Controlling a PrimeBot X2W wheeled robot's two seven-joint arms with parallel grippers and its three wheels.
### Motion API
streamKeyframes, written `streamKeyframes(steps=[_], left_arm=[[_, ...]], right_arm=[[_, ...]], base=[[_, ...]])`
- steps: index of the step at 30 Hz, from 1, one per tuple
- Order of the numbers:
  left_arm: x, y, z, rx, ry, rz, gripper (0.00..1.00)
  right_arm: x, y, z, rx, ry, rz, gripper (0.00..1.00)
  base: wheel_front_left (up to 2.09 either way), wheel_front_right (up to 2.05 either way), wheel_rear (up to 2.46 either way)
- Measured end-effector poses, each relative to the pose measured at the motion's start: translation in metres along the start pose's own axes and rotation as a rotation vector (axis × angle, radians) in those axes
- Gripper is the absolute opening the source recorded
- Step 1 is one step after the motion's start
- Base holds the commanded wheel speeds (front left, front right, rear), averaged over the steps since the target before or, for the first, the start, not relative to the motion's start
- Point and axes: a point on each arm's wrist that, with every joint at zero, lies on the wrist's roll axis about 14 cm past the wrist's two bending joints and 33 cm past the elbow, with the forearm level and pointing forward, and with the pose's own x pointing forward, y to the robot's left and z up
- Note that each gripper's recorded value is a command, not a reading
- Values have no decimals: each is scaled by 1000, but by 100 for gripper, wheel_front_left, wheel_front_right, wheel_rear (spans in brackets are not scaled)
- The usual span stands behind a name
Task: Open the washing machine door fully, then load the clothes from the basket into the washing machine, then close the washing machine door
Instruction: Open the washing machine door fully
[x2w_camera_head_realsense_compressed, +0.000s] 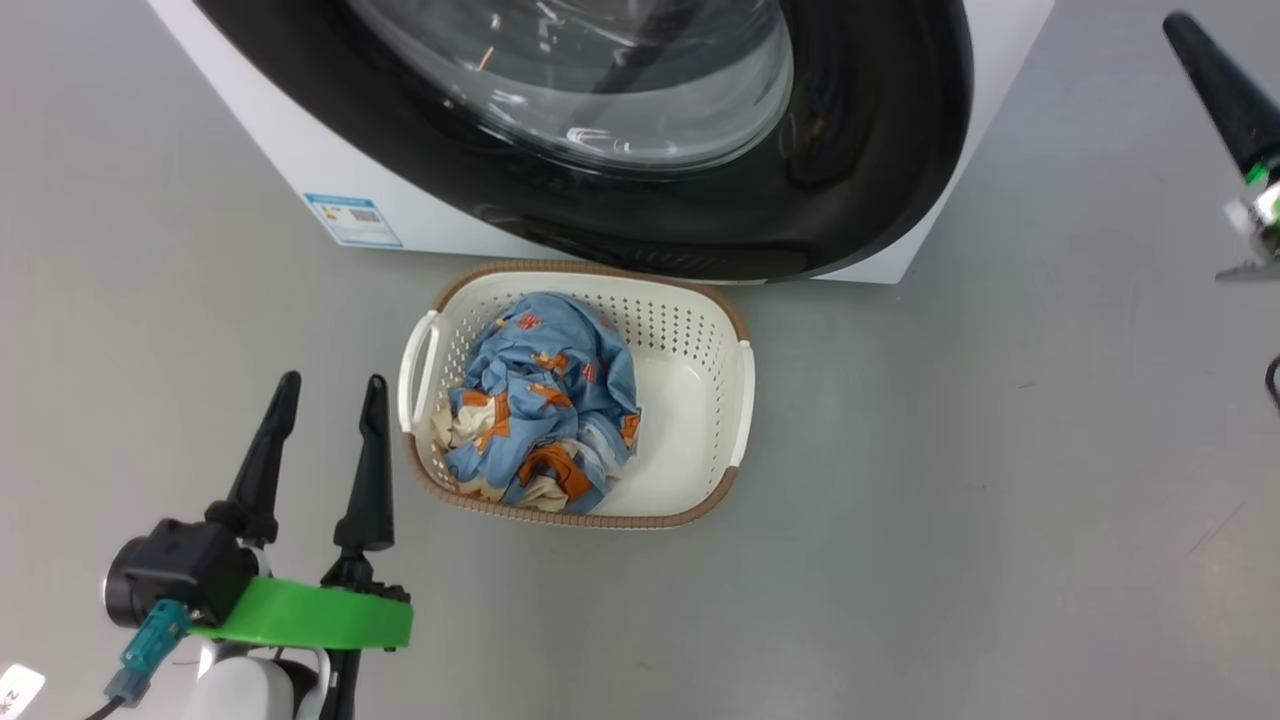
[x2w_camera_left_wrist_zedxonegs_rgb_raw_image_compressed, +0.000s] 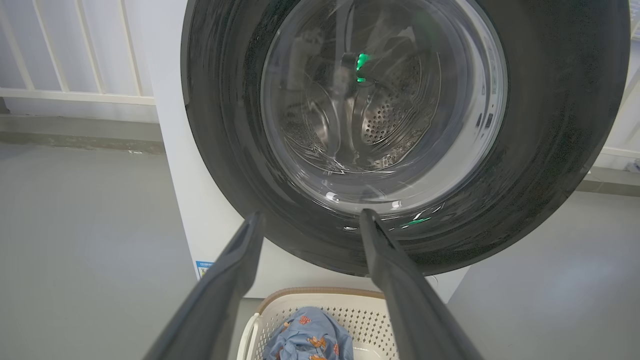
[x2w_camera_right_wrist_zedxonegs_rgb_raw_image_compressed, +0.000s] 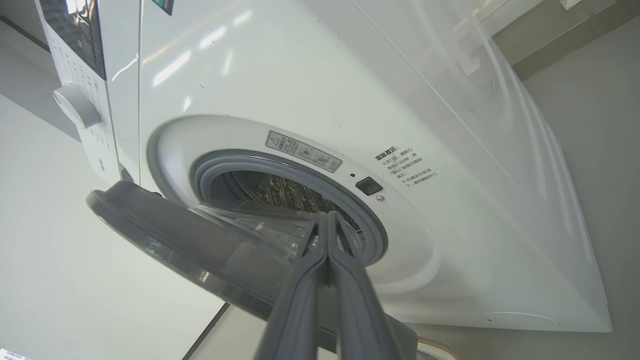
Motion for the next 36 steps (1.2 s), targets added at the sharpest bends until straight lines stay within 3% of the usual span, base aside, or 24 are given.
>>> streamKeyframes(steps=[18, 28, 36], left_arm=[[7, 18, -9, -34, 15, 50, 100], [7, 23, -13, -41, 24, 66, 100], [9, 23, -4, -39, 2, 63, 100]], right_arm=[[56, 6, -43, 220, 222, 50, 0], [60, 3, -79, 263, 362, 52, 0], [58, 20, -79, 232, 397, 99, 0]], base=[[0, 0, 0], [0, 0, 0], [0, 0, 0]])
